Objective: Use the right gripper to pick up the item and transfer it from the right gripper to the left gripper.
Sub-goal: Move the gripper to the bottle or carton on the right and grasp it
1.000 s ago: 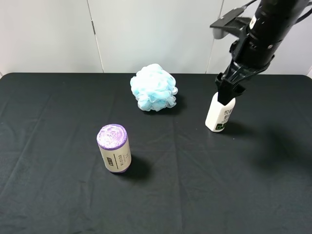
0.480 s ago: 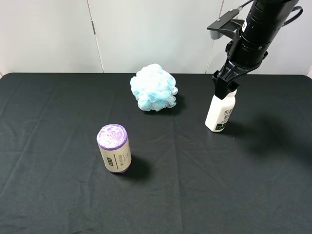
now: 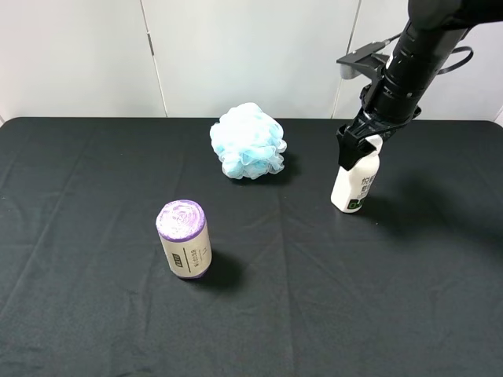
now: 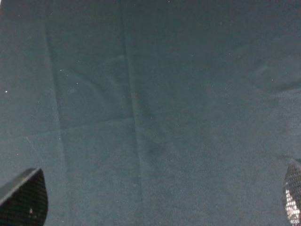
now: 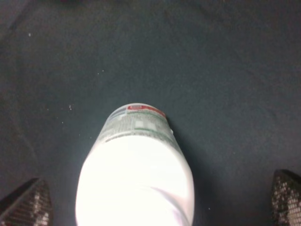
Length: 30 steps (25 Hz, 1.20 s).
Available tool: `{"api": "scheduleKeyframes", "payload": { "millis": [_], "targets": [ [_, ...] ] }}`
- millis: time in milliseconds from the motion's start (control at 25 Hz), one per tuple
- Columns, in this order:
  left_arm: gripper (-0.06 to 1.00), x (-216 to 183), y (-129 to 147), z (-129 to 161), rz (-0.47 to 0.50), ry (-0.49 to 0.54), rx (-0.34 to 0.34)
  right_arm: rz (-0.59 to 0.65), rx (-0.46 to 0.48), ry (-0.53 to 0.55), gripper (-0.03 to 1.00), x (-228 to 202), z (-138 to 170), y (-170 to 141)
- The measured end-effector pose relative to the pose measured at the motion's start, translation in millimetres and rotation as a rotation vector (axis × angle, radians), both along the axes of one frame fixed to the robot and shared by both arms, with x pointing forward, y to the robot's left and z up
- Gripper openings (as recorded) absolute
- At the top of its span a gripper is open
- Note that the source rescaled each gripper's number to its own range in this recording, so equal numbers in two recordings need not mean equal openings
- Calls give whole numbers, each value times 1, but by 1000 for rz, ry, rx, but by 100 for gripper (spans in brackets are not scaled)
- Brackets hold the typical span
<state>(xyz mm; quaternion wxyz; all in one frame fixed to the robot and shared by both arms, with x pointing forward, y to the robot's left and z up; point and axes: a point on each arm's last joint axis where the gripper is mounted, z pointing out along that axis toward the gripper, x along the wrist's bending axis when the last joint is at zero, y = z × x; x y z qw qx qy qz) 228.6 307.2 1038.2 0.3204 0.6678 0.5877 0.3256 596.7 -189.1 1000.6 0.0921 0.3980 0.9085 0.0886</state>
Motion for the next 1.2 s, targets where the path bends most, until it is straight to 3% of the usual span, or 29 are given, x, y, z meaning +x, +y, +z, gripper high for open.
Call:
{"api": "scheduleKeyframes", "payload": {
  "millis": [640, 720, 760, 800, 880, 920, 1200],
  "targets": [
    [100, 0, 0, 0, 0, 0, 0, 5, -4, 18, 100, 4, -13, 2],
    [100, 0, 0, 0, 0, 0, 0, 5, -4, 20, 91, 4, -13, 2],
    [100, 0, 0, 0, 0, 0, 0, 5, -6, 20, 77, 4, -13, 1],
    [100, 0, 0, 0, 0, 0, 0, 8, -9, 20, 55, 4, -13, 1],
    [100, 0, 0, 0, 0, 0, 0, 18, -17, 25, 0, 4, -13, 1],
    [100, 0, 0, 0, 0, 0, 0, 26, -21, 25, 8, 4, -13, 1],
    [100, 0, 0, 0, 0, 0, 0, 35, -24, 26, 5, 3, -13, 0]
  ]
}}
